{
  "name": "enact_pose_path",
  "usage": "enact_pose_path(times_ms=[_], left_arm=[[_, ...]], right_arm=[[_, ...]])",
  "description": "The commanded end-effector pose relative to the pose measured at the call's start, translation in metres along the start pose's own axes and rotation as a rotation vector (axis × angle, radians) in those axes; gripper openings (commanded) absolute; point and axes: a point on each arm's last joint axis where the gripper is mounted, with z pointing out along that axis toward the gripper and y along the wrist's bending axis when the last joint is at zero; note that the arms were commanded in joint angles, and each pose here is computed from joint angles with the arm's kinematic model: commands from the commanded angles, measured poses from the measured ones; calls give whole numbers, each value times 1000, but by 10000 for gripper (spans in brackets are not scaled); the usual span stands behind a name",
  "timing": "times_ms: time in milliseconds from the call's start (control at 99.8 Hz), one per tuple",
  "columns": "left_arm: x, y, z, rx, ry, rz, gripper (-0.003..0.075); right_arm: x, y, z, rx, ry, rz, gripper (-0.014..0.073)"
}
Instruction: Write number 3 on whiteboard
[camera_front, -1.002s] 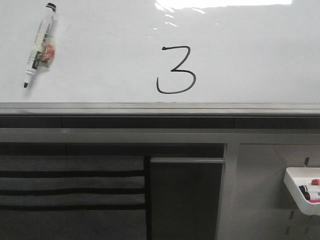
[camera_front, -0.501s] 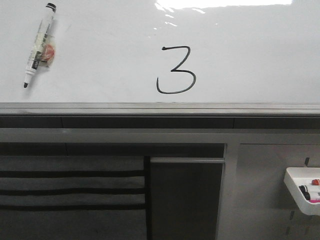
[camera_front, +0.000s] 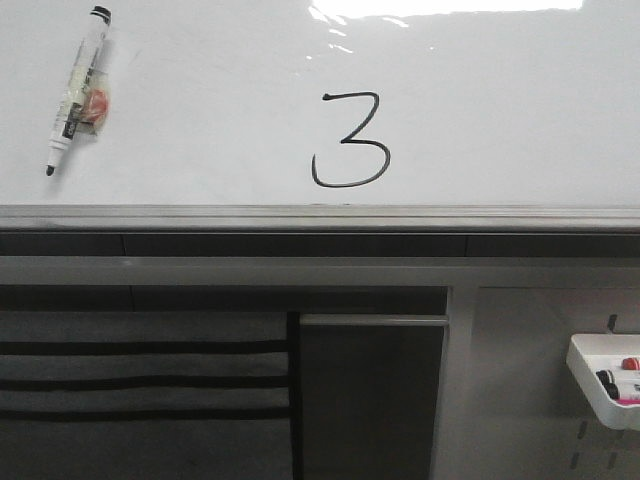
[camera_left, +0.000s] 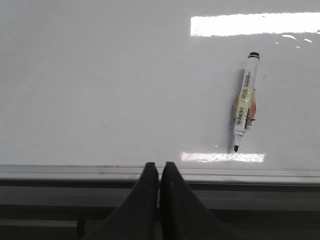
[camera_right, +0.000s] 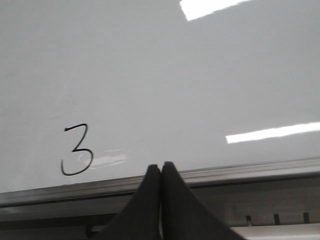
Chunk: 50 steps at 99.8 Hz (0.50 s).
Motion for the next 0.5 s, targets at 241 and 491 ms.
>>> enact_pose_path(times_ms=[241, 491], left_arm=[[-7, 2, -3, -21, -95, -23, -18], [-7, 2, -3, -21, -95, -23, -18]], right_arm=[[11, -4, 1, -6, -171, 11, -74], [12, -4, 1, -4, -164, 12, -74]])
